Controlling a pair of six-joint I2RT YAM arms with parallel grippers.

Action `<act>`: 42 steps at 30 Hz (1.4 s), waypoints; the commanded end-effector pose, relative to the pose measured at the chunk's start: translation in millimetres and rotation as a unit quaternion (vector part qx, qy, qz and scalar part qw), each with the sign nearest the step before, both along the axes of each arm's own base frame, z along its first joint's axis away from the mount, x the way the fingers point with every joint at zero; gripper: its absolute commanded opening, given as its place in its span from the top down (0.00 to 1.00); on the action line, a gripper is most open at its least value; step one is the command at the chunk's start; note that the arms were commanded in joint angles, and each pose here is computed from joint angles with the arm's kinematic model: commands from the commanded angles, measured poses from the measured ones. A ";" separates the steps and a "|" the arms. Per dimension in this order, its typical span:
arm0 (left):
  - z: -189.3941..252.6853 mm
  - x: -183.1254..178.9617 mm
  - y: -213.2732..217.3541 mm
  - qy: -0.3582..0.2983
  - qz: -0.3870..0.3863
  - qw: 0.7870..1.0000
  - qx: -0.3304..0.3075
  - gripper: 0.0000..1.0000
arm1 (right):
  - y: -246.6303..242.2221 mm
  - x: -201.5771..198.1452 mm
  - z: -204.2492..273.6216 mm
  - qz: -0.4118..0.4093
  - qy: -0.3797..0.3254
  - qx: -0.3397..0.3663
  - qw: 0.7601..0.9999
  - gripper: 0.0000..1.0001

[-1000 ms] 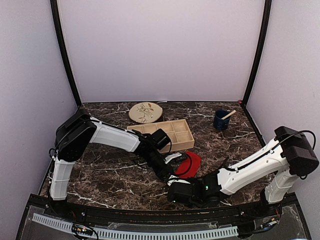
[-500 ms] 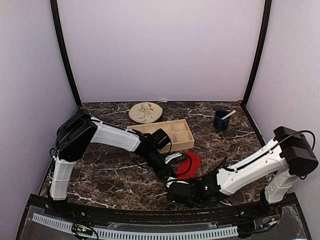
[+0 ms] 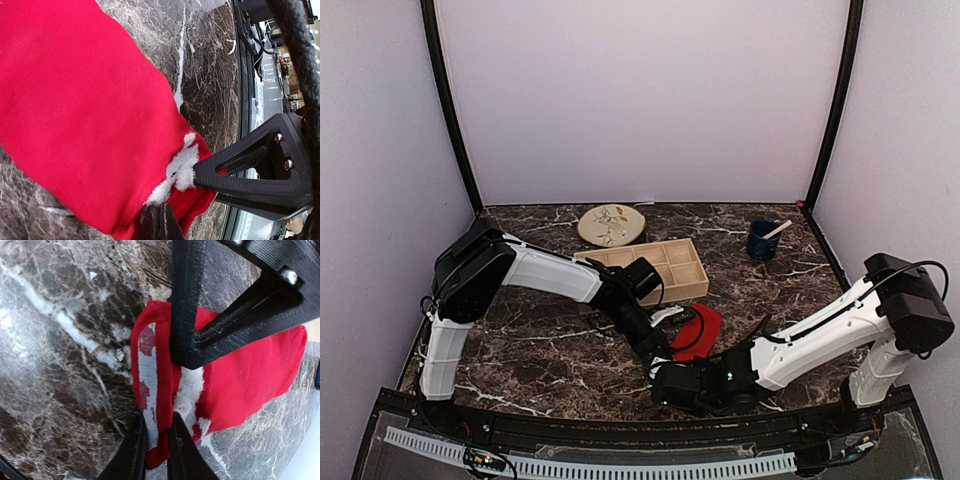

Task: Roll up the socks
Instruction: Roll the sock at the center of the board.

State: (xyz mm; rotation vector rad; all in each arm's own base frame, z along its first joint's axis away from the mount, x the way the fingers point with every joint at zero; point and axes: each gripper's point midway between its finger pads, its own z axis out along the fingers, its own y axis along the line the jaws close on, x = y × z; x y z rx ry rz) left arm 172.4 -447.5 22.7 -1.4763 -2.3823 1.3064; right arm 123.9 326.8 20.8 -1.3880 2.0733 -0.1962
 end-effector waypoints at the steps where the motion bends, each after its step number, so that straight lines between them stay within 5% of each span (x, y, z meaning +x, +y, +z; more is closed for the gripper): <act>1: -13.5 -1.2 6.7 0.012 0.008 0.999 0.030 1.00 | -1.5 -6.6 -11.5 -0.003 0.030 -0.006 1.000 0.88; 27: 26.8 41.8 9.6 -0.030 0.131 0.990 -0.042 0.78 | -5.7 -4.5 -13.9 -0.083 0.190 0.118 0.971 1.00; 42: 59.0 49.8 21.4 -0.082 0.174 0.974 -0.117 0.70 | -4.3 -10.2 -7.8 -0.126 0.316 0.235 0.911 1.00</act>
